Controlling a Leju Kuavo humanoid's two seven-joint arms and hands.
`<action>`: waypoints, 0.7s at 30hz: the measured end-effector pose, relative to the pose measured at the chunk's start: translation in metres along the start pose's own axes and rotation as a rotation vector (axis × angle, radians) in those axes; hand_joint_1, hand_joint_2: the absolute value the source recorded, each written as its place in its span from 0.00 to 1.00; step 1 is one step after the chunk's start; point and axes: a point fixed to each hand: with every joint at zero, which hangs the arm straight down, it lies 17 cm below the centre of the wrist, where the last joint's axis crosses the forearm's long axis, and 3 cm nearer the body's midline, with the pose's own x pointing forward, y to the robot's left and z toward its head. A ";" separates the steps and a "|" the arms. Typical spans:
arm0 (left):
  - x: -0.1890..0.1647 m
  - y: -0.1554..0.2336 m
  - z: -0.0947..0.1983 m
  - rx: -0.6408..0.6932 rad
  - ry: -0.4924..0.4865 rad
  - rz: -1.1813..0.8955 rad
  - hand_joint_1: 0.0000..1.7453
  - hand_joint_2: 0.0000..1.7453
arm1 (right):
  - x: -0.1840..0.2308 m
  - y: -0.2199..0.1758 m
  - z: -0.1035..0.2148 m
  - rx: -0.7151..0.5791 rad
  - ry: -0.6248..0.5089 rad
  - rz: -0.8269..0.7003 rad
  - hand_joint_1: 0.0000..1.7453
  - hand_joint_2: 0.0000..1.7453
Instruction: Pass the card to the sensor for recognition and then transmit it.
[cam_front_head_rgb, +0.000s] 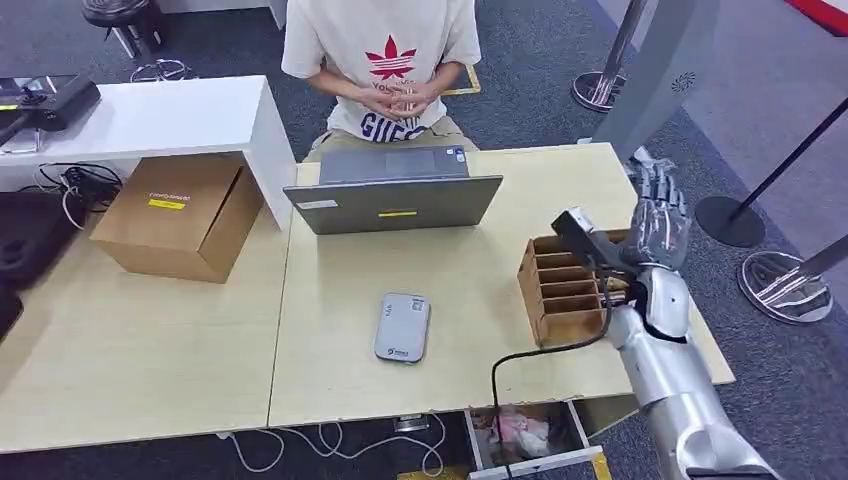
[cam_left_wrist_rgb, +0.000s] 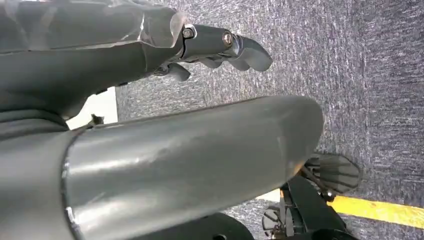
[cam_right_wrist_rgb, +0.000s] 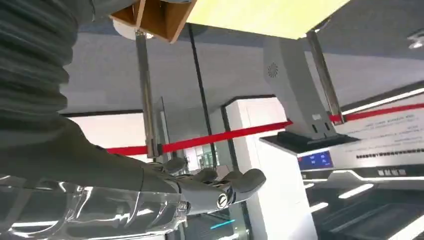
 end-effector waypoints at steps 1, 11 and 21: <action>-0.001 0.000 0.000 0.001 0.000 -0.001 0.00 0.00 | 0.003 -0.010 0.001 -0.052 -0.017 -0.011 0.00 1.00; -0.002 0.002 0.000 0.010 -0.004 0.000 0.00 0.00 | 0.029 -0.049 0.017 -0.238 -0.151 -0.062 0.00 1.00; -0.003 0.004 0.000 0.002 -0.002 0.012 0.00 0.00 | 0.053 0.020 0.027 0.092 -0.167 -0.200 0.00 1.00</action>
